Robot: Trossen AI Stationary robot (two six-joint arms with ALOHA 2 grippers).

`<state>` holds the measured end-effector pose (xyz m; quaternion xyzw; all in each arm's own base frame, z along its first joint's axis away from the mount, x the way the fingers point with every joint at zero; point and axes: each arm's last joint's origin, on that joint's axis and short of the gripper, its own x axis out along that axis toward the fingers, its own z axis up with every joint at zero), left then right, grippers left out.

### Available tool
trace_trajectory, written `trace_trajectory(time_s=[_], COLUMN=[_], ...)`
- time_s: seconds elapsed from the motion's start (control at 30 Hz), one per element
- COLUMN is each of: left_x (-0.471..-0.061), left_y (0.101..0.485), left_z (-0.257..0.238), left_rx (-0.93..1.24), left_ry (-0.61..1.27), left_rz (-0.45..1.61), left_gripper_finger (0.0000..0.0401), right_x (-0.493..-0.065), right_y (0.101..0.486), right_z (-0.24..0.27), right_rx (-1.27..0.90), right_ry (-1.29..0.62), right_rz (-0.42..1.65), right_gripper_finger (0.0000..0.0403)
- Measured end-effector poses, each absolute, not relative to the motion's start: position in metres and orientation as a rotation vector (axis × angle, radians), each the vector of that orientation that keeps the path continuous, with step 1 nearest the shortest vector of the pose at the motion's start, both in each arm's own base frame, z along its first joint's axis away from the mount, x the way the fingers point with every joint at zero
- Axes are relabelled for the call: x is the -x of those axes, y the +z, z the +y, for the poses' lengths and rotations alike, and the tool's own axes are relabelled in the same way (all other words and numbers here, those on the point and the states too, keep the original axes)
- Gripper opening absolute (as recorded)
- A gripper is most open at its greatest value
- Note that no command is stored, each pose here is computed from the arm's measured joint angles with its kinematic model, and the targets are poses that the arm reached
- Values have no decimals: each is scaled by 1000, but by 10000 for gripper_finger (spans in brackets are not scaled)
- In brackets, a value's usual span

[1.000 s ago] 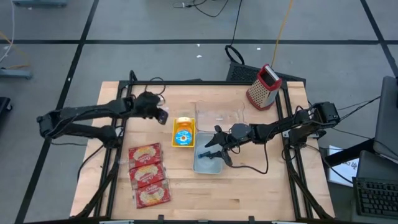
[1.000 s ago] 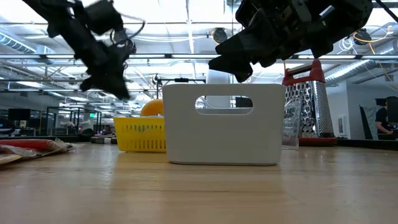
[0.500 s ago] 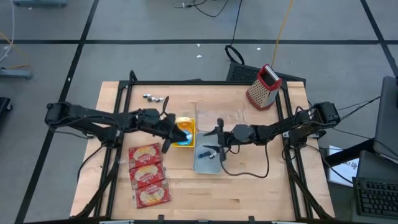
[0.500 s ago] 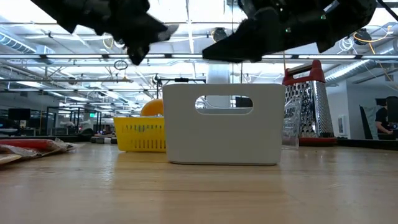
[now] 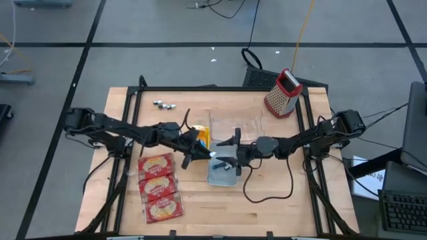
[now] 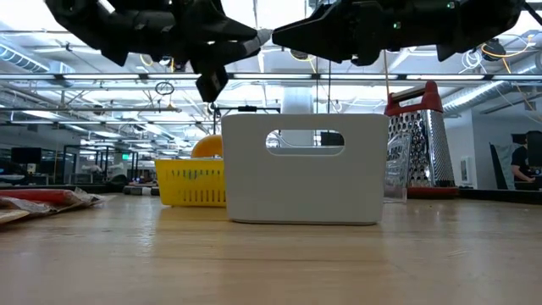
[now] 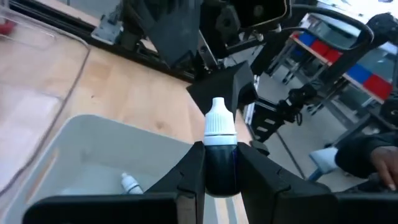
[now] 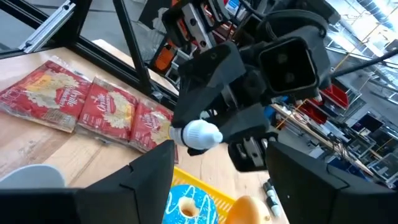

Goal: Pick & Place Food Item
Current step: Put the purple food coloring bottle into the gray bin

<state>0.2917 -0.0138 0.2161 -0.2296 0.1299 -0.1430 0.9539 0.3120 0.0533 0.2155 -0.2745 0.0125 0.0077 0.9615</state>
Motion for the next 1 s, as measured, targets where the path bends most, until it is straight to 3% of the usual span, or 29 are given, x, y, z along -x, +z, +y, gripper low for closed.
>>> trace_trajectory(time_s=[0.47,1.0], left_x=[-297,-309], left_y=[216,229], left_z=[-14,-14], left_rx=[618,697], left_ry=[-313,-271], left_rz=[225,315], left_gripper_finger=[72,72], right_x=[-311,-311], right_y=[215,214], right_z=[60,60], right_rx=[561,561], right_ry=[109,130], right_rz=[-1,13], right_gripper_finger=[202,173])
